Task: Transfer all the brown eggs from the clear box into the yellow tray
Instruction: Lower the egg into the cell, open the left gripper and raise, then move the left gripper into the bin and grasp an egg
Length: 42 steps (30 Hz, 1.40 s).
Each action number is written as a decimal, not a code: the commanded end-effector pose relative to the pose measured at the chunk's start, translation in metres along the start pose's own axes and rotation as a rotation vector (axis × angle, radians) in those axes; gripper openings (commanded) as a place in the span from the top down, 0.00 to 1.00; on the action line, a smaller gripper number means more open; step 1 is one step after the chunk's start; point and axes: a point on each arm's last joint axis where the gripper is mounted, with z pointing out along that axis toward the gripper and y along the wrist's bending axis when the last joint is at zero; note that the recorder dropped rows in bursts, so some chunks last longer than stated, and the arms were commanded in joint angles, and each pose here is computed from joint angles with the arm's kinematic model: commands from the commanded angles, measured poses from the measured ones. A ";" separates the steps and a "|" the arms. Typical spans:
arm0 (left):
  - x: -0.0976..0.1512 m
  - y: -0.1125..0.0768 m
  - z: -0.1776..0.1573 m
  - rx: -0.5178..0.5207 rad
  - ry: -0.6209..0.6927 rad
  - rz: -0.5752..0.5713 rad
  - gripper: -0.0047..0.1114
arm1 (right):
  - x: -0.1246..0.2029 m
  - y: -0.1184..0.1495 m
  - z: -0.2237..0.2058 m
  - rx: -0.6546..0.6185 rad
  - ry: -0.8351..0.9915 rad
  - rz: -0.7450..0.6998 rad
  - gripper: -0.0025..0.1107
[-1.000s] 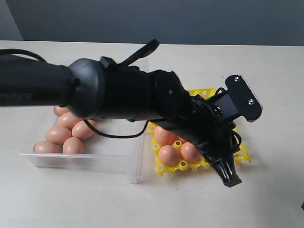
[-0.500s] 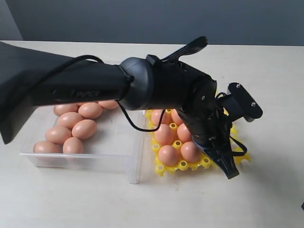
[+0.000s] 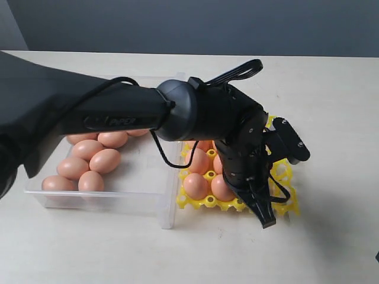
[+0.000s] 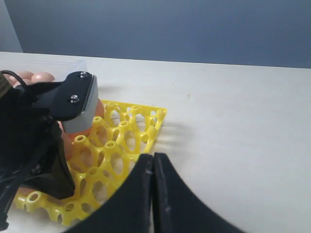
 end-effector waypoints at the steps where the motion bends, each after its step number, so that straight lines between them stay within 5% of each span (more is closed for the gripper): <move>1: 0.002 0.001 -0.002 0.005 0.007 -0.020 0.96 | -0.002 0.000 0.000 -0.001 -0.015 -0.002 0.97; 12: -0.022 0.007 -0.082 -0.072 -0.272 -0.056 0.96 | -0.002 0.000 0.000 -0.001 -0.015 -0.002 0.97; 23: 0.051 0.131 -0.158 -0.208 -0.227 -0.459 0.95 | -0.002 0.000 0.000 -0.002 -0.015 0.001 0.97; 28: 0.091 0.173 -0.164 -0.194 -0.184 -0.628 0.75 | -0.002 0.000 0.000 -0.002 -0.015 0.001 0.97; 33: 0.109 0.193 -0.152 -0.176 -0.150 -0.549 0.47 | -0.002 0.000 0.000 -0.002 -0.015 0.001 0.97; 42: 0.124 0.200 -0.092 -0.059 0.068 -0.355 0.43 | -0.002 0.000 0.000 -0.002 -0.015 0.001 0.97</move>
